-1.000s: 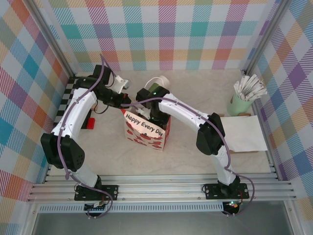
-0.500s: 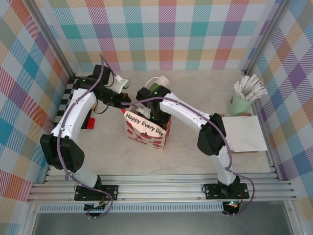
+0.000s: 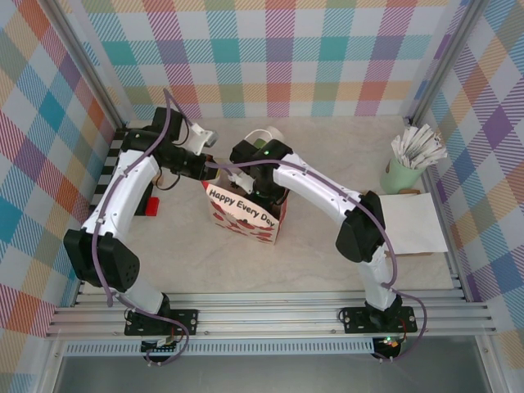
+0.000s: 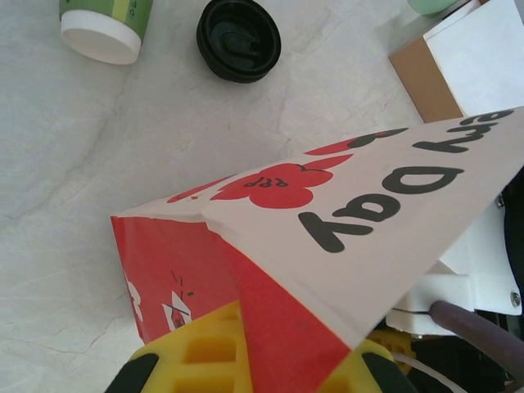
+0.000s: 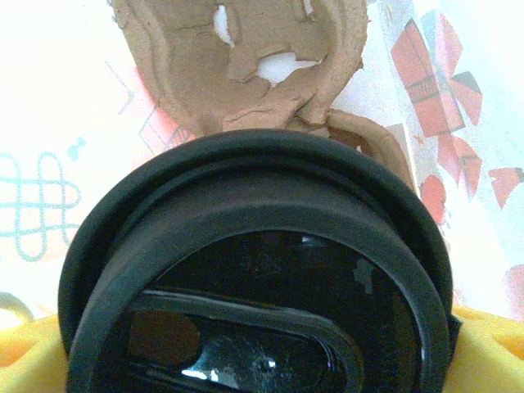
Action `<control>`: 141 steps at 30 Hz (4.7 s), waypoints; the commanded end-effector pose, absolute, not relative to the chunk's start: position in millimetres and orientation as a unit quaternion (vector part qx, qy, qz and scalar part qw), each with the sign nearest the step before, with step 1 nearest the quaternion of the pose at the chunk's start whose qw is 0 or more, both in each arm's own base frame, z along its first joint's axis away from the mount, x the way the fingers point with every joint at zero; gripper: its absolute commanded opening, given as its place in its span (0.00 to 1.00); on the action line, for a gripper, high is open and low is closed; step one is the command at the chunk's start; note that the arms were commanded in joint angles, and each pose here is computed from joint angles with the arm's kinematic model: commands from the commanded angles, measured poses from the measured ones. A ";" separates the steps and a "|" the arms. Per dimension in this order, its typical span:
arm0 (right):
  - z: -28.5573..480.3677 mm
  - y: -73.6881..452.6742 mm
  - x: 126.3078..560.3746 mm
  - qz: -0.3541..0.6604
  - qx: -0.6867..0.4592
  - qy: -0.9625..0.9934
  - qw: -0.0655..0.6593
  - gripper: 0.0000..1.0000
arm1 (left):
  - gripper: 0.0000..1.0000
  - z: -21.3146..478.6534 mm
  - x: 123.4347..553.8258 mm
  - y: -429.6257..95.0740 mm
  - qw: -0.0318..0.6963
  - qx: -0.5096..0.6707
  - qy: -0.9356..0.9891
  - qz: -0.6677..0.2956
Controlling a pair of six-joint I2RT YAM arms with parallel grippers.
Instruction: Pack the takeout coffee
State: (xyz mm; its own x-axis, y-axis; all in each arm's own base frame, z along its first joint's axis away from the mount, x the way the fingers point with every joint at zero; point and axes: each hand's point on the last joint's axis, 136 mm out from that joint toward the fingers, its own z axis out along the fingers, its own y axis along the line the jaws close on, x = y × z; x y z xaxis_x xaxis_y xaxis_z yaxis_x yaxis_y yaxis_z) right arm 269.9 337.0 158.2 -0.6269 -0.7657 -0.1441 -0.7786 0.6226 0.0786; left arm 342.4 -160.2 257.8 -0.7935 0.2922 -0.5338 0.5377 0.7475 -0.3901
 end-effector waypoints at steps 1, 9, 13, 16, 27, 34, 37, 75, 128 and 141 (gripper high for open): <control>170.1 336.7 266.8 0.088 -0.421 0.901 0.059 0.90 | 0.00 278.0 342.1 -158.6 0.267 0.246 0.893 -0.264; 174.0 337.1 265.4 0.095 -0.422 0.899 0.066 0.91 | 0.00 273.7 341.2 -157.2 0.260 0.245 0.900 -0.252; 174.3 336.8 264.4 0.097 -0.422 0.899 0.066 1.00 | 0.00 270.6 342.1 -156.9 0.255 0.242 0.902 -0.249; 175.2 336.4 264.4 0.097 -0.423 0.898 0.070 1.00 | 0.00 268.4 342.3 -157.4 0.251 0.241 0.904 -0.249; 176.3 336.3 263.2 0.099 -0.428 0.896 0.069 1.00 | 0.00 264.4 345.1 -155.7 0.247 0.228 0.911 -0.240; 177.2 338.0 265.5 0.098 -0.433 0.893 0.072 1.00 | 0.00 261.3 345.6 -155.4 0.241 0.221 0.914 -0.240; 177.9 337.9 265.7 0.098 -0.433 0.893 0.073 1.00 | 0.00 260.9 347.3 -154.8 0.242 0.219 0.915 -0.238; 178.0 333.7 264.8 0.091 -0.431 0.895 0.070 1.00 | 0.00 253.7 351.0 -153.5 0.235 0.213 0.920 -0.232; 166.3 329.3 265.9 0.073 -0.432 0.897 0.058 0.65 | 0.00 250.3 351.4 -153.6 0.232 0.214 0.920 -0.232; 171.8 327.7 269.2 0.066 -0.433 0.896 0.068 0.60 | 0.00 251.4 351.9 -152.4 0.235 0.216 0.920 -0.228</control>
State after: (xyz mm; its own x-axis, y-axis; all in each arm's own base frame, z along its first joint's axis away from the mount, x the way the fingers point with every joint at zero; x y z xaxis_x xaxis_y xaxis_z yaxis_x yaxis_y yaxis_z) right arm 270.5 337.1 158.1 -0.6205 -0.7647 -0.1741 -0.7826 0.6181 0.0742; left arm 346.9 -151.0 250.9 -0.8089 0.2871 -0.5131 0.4943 0.8046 -0.3291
